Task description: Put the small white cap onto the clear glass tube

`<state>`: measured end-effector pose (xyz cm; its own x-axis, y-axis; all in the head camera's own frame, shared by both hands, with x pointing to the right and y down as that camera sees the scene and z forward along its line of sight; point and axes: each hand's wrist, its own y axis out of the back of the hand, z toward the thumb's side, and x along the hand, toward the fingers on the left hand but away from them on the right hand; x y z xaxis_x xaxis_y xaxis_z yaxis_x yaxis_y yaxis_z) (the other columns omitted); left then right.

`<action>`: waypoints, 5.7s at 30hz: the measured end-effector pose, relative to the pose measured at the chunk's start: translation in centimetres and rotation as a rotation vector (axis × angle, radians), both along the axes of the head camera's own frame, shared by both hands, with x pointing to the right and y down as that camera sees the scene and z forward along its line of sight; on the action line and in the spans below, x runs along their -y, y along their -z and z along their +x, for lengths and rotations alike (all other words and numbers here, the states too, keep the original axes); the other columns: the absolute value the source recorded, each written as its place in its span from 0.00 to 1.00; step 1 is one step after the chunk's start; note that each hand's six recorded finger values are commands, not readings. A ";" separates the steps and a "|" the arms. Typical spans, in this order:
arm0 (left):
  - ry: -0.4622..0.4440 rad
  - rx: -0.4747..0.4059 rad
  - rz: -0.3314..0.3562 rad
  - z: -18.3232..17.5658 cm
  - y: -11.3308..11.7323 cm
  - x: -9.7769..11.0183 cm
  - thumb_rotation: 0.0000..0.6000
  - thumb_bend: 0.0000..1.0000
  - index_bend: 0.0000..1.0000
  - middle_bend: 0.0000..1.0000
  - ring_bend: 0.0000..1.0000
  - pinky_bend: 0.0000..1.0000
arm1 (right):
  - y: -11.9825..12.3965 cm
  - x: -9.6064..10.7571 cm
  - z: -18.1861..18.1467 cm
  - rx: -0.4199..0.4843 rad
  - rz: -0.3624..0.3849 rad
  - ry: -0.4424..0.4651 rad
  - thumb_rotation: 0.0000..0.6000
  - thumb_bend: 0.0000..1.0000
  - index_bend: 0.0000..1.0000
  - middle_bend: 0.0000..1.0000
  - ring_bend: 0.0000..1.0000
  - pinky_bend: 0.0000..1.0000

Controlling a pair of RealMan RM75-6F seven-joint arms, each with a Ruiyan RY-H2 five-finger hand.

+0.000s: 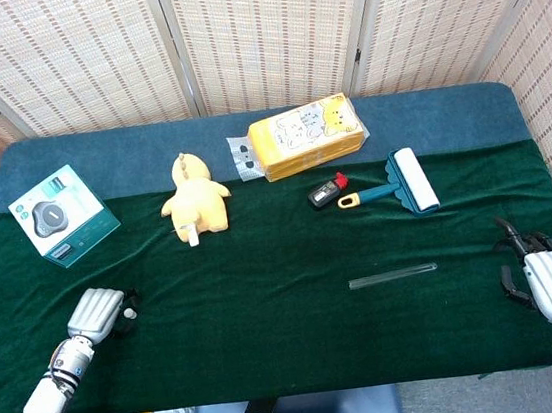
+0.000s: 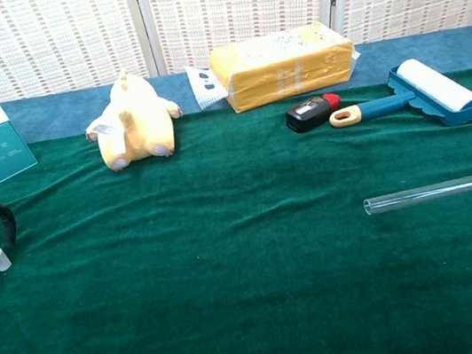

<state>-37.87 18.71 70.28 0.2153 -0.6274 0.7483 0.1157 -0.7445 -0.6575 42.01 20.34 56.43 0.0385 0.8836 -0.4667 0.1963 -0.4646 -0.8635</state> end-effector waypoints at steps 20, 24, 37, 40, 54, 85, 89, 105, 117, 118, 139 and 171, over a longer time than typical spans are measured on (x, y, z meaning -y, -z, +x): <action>0.023 0.005 0.000 -0.5 -0.6 0.2 1.00 0.43 0.49 0.99 0.85 0.76 | -0.2 0.0 0.0 -0.003 -0.006 -0.002 1.00 0.68 0.01 0.38 0.30 0.19; 0.029 0.004 0.003 -0.6 -0.6 0.2 1.00 0.44 0.51 0.99 0.85 0.76 | -0.2 0.0 0.0 -0.003 -0.006 -0.002 1.00 0.68 0.01 0.38 0.30 0.19; 0.049 -0.029 0.028 -0.7 0.0 0.6 1.00 0.47 0.57 1.00 0.86 0.76 | 0.2 0.1 -0.5 0.002 0.004 0.013 1.00 0.68 0.00 0.38 0.31 0.20; 0.060 -0.042 0.042 -0.7 0.6 0.8 1.00 0.47 0.58 1.00 0.86 0.76 | 0.1 0.1 -0.7 -0.002 0.003 0.026 1.00 0.68 0.01 0.41 0.33 0.26; 0.044 -0.098 0.077 0.4 3.2 0.5 1.00 0.48 0.58 1.00 0.86 0.76 | -2.8 1.0 -6.7 -0.022 -0.065 0.246 1.00 0.37 0.29 0.93 0.85 0.98; 0.042 -0.084 0.022 0.5 2.0 -1.2 1.00 0.48 0.58 1.00 0.86 0.76 | -14.0 3.0 -10.4 -0.064 -0.252 0.303 1.00 0.37 0.44 0.97 0.87 1.00; 0.043 -0.082 0.018 0.4 1.9 -1.3 1.00 0.48 0.58 1.00 0.86 0.76 | -14.8 3.2 -10.6 -0.077 -0.263 0.304 1.00 0.37 0.44 0.97 0.87 1.00; 0.055 -0.076 0.012 -0.1 1.6 -1.4 1.00 0.48 0.58 1.00 0.86 0.76 | -16.1 3.1 -11.6 -0.094 -0.291 0.325 1.00 0.37 0.45 0.97 0.87 1.00; 0.065 -0.072 0.014 -0.7 1.6 -1.6 1.00 0.48 0.58 1.00 0.86 0.76 | -16.4 3.1 -12.2 -0.099 -0.318 0.332 1.00 0.37 0.52 0.97 0.87 1.00; 0.065 -0.073 0.014 -0.7 1.6 -1.6 1.00 0.48 0.58 1.00 0.86 0.76 | -16.4 3.1 -12.2 -0.101 -0.320 0.333 1.00 0.37 0.52 0.97 0.87 1.00; 0.074 -0.104 0.035 -0.5 2.4 -1.0 1.00 0.48 0.58 1.00 0.86 0.76 | -14.2 3.8 -13.1 -0.035 -0.312 0.324 1.00 0.70 0.71 0.98 0.88 1.00; 0.054 -0.640 0.138 11.7 12.1 5.0 1.00 0.49 0.59 1.00 0.86 0.76 | -11.1 4.1 -26.7 0.667 -0.334 0.178 1.00 0.72 0.77 1.00 0.89 1.00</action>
<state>-26.19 13.71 58.23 0.5564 -0.7311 0.3949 -0.3654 -0.6421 -0.6739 15.30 16.23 67.49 0.5340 0.6536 -0.5362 0.5242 -0.7536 -0.3965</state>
